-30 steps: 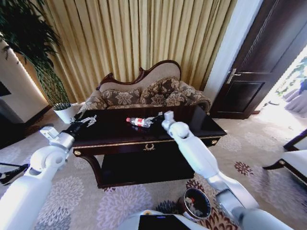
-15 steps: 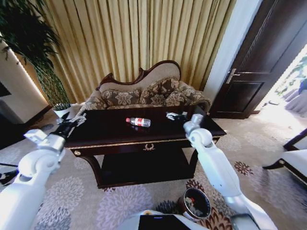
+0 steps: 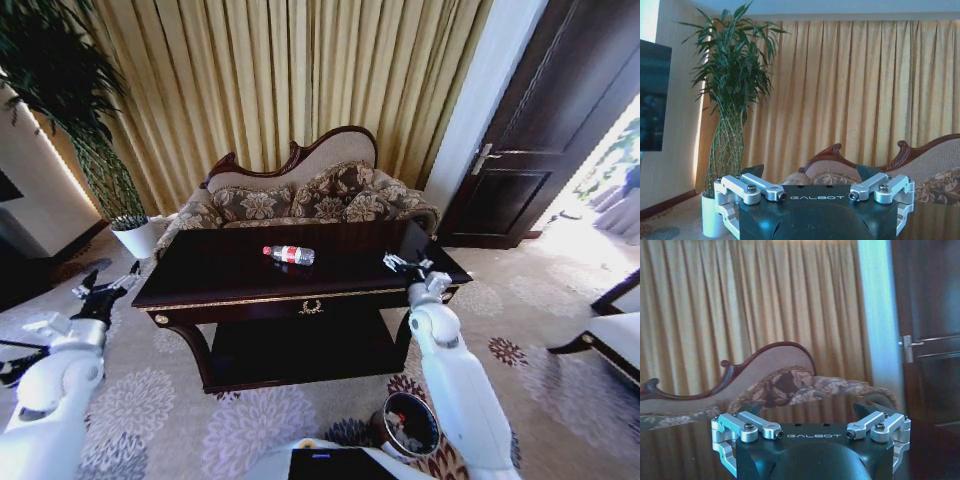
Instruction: Move to the front of the table and place the trash on the table into the trash bin.
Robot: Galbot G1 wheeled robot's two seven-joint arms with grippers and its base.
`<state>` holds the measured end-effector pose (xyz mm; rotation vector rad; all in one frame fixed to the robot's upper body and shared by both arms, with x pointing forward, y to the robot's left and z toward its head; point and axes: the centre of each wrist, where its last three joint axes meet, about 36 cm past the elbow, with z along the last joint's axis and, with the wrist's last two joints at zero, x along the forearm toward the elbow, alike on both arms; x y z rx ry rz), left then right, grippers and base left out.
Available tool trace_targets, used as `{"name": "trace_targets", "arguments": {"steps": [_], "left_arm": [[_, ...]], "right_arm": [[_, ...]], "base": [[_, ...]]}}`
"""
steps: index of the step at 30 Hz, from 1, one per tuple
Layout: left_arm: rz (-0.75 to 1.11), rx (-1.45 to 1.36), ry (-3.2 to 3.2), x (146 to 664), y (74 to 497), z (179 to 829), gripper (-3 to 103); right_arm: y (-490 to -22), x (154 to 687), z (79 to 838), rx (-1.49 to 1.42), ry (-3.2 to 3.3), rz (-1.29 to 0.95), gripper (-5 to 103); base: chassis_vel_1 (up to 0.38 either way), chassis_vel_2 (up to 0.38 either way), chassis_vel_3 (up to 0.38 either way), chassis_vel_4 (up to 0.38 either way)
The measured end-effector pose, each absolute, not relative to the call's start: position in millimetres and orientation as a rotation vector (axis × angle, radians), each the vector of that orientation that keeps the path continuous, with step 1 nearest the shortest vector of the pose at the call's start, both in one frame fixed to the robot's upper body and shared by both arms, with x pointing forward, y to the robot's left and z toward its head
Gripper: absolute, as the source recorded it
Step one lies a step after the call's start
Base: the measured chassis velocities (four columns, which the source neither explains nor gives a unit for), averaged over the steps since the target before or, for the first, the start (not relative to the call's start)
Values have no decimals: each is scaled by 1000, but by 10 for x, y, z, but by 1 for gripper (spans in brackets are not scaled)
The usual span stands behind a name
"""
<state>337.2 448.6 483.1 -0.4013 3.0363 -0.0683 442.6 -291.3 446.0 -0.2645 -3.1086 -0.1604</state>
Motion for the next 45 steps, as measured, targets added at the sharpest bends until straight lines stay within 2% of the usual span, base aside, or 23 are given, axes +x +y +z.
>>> {"name": "trace_targets", "arguments": {"steps": [19,33,42,45], "left_arm": [[-77,-362,3031,3224,4254,4661,100],[-178,3,3119,3303,4132,4786,100],[-180,46,3124,3365,4129,4850,100],[-168,23,3135,3372,4100,4863,100]], "right_arm": [[-2811,4176,4272,-330,-3102,-222,100],[-2568,4169,4408,233,-3107,-300,100],[-2488,4339,4511,251,-3107,-300,100],[-2461,4355,4503,186,-3103,-223,100]], "base": [[0,0,0,0],[0,0,0,0],[0,0,0,0],[0,0,0,0]]}}
